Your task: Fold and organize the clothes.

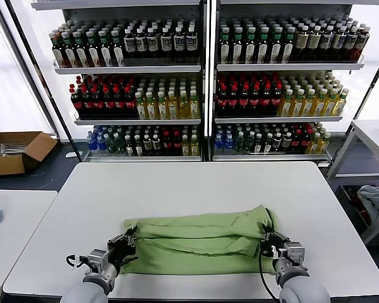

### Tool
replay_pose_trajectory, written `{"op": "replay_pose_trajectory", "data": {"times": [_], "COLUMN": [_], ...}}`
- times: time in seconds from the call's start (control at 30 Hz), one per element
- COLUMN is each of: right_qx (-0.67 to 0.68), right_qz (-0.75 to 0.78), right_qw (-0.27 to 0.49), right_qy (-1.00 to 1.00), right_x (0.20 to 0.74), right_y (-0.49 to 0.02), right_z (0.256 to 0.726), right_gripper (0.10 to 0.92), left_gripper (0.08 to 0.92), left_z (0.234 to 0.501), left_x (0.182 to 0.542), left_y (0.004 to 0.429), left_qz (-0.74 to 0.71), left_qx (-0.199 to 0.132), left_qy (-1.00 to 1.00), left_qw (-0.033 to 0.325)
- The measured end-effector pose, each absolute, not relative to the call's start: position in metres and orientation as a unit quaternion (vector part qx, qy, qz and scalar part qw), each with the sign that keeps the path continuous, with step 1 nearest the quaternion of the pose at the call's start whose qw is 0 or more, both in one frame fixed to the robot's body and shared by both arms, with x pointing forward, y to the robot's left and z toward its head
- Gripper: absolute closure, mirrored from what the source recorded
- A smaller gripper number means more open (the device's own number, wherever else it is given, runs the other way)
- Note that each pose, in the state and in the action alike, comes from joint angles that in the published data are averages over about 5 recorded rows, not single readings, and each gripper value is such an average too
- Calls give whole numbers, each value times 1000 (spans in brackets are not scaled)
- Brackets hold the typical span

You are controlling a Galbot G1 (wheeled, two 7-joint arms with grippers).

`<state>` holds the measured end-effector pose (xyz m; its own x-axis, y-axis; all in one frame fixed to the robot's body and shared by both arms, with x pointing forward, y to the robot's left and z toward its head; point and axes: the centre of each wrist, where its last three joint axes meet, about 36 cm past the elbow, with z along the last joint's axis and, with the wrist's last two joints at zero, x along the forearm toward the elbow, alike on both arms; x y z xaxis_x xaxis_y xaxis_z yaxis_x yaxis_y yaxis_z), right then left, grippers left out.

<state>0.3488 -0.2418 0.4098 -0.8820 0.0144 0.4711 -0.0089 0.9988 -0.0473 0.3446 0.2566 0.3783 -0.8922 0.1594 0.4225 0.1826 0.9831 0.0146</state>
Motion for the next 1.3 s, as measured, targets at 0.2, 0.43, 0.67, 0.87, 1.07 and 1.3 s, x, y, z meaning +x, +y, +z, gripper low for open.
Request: {"op": "replay_pose_trajectory", "data": {"times": [0.2,0.43,0.67,0.87,1.07,1.3], "right_qx": [-9,-21,-20,-7,0,5], "right_qz": [32,39,32,15,4,3], "right_qw": [252,259,247,208,173,145], "right_qy": [-967,-965,-968,-978,-985,-989], "right_x": [350,348,338,330,325,324], "right_y": [-242,-242,-244,-236,-230,-232], "right_z": [397,386,394,423,446,468], "right_gripper": [912,772,572,399,238,200], "left_gripper": [893,699,483,310,186,177], "left_z": [378,387,400,410,410,410], "left_x": [341,339,335,334,333,330], "left_y": [253,252,251,250,251,250], "left_qz": [-30,-33,-33,-28,-17,3], "left_qx": [-89,-86,-79,-63,-42,-27], "left_qy": [-972,-974,-977,-980,-980,-977], "left_qw": [214,208,194,185,192,211]}}
